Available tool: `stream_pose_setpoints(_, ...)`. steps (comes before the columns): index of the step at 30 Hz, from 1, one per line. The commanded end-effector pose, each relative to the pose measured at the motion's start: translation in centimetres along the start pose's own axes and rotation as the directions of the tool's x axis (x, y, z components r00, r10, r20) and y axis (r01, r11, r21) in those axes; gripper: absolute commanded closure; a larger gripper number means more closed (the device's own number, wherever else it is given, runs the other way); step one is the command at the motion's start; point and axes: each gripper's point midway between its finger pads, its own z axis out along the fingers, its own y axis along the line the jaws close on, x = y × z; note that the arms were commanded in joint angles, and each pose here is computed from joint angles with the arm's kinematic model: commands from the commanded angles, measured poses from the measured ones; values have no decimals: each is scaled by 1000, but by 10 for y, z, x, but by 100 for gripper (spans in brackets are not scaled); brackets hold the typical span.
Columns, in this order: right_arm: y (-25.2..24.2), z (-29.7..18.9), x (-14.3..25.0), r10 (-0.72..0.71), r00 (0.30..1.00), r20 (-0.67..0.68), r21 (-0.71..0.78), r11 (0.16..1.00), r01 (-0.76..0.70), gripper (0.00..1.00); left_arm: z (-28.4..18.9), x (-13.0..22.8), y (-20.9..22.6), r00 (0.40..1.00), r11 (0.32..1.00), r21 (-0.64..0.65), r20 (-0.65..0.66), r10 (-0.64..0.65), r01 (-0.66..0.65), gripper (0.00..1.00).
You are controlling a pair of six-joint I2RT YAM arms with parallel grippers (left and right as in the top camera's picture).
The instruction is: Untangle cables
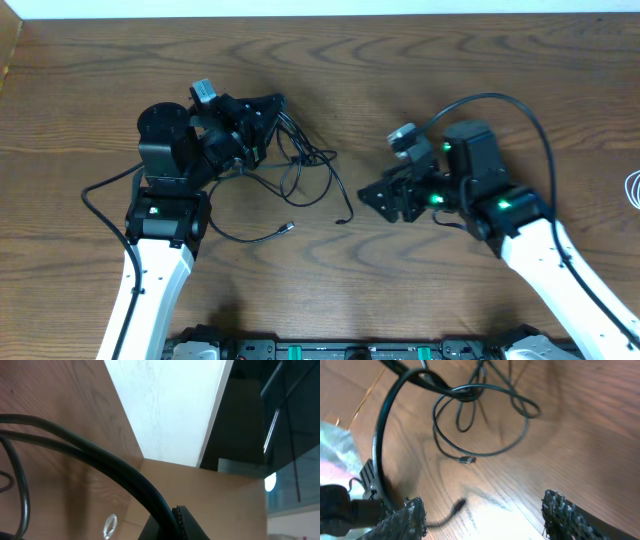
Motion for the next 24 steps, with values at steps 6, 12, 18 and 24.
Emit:
stream_pose_setpoints(6,32,46,17,-108,992,-72,-115,988,99,57,-1,0,-7,998,998,15,6,-56,56,92)
stream_pose_setpoints(12,75,44,3,-190,982,15,-332,925,184,72,1,8,-7,999,999,11,-18,32,-32,92)
stream_pose_setpoints(18,112,5,-34,-241,948,208,-539,780,317,88,3,33,-3,896,904,53,-124,427,-423,92)
stream_pose_setpoints(24,98,-6,-54,-232,933,276,-505,791,346,83,1,47,0,800,822,111,-187,570,-559,92)
